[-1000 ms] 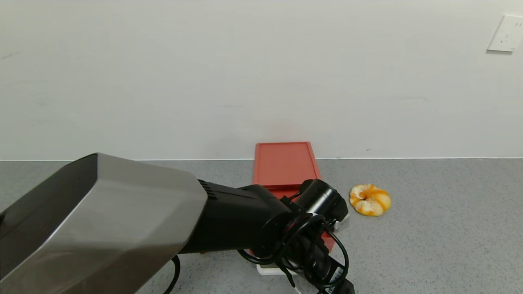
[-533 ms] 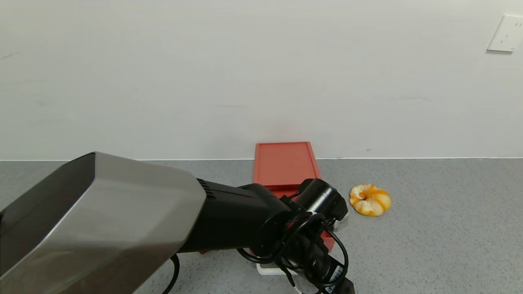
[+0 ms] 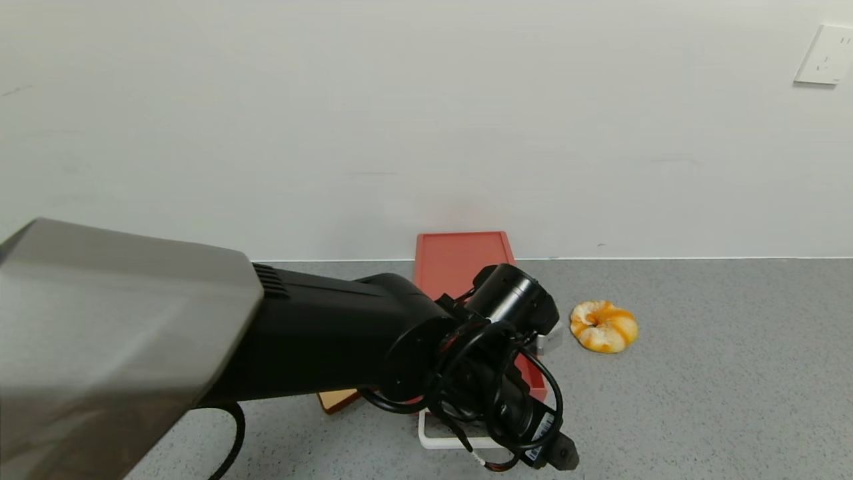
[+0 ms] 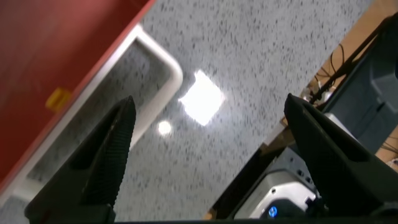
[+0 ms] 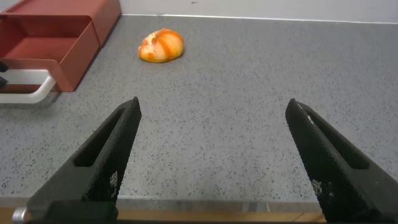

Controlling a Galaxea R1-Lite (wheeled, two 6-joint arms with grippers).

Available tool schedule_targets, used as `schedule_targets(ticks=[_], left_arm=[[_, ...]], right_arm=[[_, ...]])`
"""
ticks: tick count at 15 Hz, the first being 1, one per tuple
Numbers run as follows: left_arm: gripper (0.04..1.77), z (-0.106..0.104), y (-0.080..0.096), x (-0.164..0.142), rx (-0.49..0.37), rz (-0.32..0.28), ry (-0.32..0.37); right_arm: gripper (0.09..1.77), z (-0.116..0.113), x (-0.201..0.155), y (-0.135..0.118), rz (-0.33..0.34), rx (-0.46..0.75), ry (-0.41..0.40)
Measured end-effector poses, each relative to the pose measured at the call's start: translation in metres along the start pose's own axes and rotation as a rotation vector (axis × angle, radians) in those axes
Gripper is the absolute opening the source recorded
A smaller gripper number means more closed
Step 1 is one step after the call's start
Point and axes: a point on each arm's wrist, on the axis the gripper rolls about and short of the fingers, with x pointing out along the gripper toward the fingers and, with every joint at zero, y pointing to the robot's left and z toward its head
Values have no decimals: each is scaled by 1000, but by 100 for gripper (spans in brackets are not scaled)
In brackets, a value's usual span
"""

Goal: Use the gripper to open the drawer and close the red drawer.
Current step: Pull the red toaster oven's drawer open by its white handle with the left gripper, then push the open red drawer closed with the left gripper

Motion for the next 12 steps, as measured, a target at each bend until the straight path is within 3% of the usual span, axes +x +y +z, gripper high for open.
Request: schedule_targets(ticks=[4, 12], left_arm=[[172, 3, 6, -29, -20, 11, -33], [172, 6, 54, -91, -127, 82, -168]], right_arm=[[171, 0, 0, 0, -1, 0, 0], [171, 0, 0, 0, 0, 0, 0]])
